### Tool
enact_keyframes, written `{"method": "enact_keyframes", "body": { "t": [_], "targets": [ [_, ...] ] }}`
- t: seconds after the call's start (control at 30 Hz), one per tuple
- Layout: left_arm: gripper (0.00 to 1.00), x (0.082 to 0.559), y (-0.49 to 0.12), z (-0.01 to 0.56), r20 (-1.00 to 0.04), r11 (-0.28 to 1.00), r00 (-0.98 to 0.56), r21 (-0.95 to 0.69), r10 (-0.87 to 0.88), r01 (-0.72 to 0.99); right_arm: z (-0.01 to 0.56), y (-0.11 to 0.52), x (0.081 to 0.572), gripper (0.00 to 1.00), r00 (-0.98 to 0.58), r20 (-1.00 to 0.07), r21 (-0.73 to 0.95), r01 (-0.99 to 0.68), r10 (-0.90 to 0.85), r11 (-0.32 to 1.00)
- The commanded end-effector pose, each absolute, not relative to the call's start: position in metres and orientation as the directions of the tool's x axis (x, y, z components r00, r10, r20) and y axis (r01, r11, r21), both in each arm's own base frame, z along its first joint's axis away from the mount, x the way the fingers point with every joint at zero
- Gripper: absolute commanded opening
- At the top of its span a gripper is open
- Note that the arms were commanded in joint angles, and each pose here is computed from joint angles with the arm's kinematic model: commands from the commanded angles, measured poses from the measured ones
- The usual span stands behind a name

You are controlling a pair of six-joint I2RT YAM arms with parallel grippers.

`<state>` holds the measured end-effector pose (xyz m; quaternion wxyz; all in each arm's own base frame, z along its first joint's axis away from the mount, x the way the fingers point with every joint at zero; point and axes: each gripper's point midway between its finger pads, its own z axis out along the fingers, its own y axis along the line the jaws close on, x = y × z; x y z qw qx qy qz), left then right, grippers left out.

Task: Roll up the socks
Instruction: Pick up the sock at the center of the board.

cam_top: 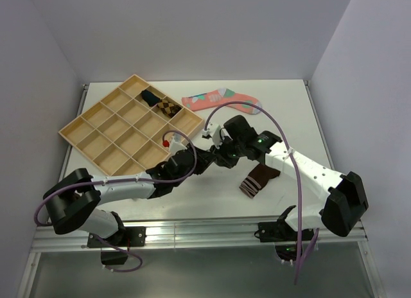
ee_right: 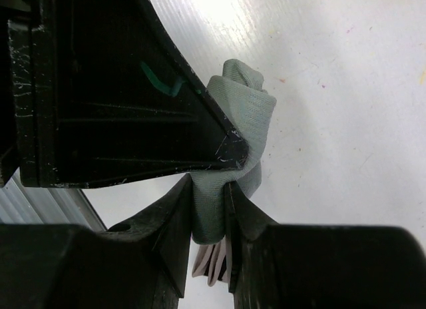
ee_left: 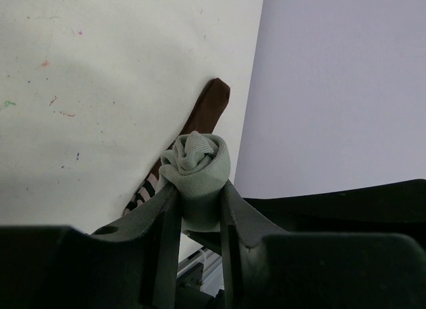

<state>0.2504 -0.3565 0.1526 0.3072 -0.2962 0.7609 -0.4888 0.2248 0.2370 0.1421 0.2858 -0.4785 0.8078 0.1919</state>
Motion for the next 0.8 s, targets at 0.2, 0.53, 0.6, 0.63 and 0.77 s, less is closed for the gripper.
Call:
{"method": "enact_keyframes", "body": {
  "t": [0.2, 0.53, 0.6, 0.63, 0.77],
  "targets": [
    [0.0, 0.267, -0.357, 0.162, -0.255, 0.393, -0.612, -0.914, -0.749, -0.101, 0.167, 0.252, 0.21, 0.11, -0.314, -0.716, 0.06, -0.918, -0.624, 0.393],
    [0.0, 0.271, -0.354, 0.183, -0.287, 0.382, -0.588, -0.923, -0.757, -0.041, 0.182, 0.235, 0.224, 0.55, -0.312, -0.715, -0.033, -0.879, -0.626, 0.475],
    [0.0, 0.275, -0.351, 0.19, -0.294, 0.378, -0.581, -0.925, -0.759, -0.026, 0.186, 0.227, 0.227, 0.59, -0.311, -0.717, -0.065, -0.861, -0.624, 0.504],
    [0.0, 0.275, -0.351, 0.192, -0.296, 0.376, -0.583, -0.926, -0.756, -0.017, 0.187, 0.225, 0.227, 0.6, -0.309, -0.719, -0.073, -0.857, -0.623, 0.509],
    [0.0, 0.291, -0.335, 0.208, -0.318, 0.376, -0.555, -0.926, -0.769, 0.01, 0.197, 0.209, 0.229, 0.63, -0.307, -0.732, -0.093, -0.839, -0.608, 0.536]
  ]
}}
